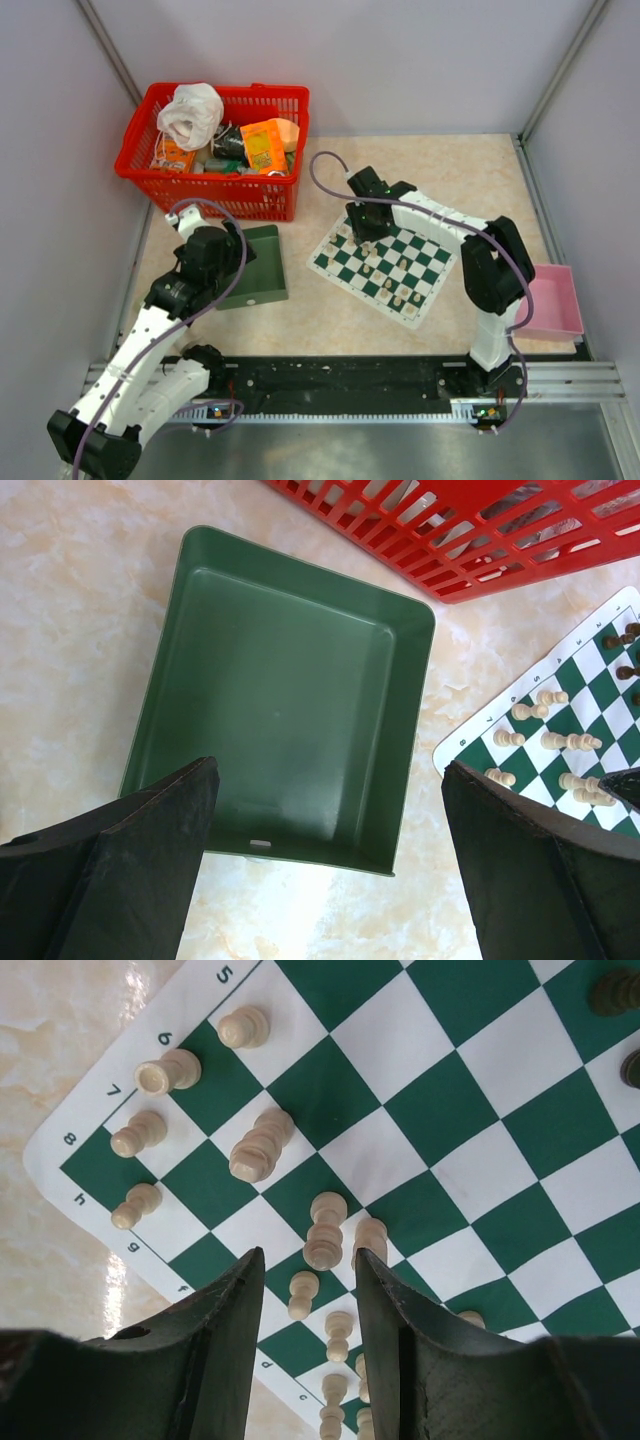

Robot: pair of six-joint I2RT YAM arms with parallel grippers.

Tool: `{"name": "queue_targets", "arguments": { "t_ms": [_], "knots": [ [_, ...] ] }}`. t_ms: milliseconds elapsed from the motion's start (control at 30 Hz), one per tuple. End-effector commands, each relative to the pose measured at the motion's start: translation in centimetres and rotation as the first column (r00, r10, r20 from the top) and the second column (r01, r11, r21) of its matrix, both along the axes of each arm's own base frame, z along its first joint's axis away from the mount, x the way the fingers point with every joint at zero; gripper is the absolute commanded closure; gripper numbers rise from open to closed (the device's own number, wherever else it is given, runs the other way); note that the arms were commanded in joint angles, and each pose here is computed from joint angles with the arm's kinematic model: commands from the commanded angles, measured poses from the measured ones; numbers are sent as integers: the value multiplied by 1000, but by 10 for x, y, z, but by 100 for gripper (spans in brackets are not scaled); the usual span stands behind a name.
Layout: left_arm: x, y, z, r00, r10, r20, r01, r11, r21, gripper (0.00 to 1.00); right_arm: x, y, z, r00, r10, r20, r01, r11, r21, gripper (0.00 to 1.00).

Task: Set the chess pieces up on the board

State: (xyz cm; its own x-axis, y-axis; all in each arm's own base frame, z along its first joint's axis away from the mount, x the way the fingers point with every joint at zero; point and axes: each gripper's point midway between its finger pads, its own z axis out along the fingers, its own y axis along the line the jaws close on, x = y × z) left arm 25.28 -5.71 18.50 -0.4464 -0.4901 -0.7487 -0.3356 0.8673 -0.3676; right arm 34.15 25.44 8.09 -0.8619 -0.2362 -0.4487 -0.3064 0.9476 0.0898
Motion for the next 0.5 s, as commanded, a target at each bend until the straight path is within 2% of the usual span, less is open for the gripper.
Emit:
{"name": "queue_targets", "arguments": {
  "t_ms": [0,467],
  "knots": [
    [7,-2,11,999,7,38,-6,1000,-21,1,-1,7,2,999,32,12,-32,999,-29,59],
    [5,1,10,999,15,40,-14,1000,-17,1,0,5,-2,999,34,13,-33,997,-66,62]
  ]
}}
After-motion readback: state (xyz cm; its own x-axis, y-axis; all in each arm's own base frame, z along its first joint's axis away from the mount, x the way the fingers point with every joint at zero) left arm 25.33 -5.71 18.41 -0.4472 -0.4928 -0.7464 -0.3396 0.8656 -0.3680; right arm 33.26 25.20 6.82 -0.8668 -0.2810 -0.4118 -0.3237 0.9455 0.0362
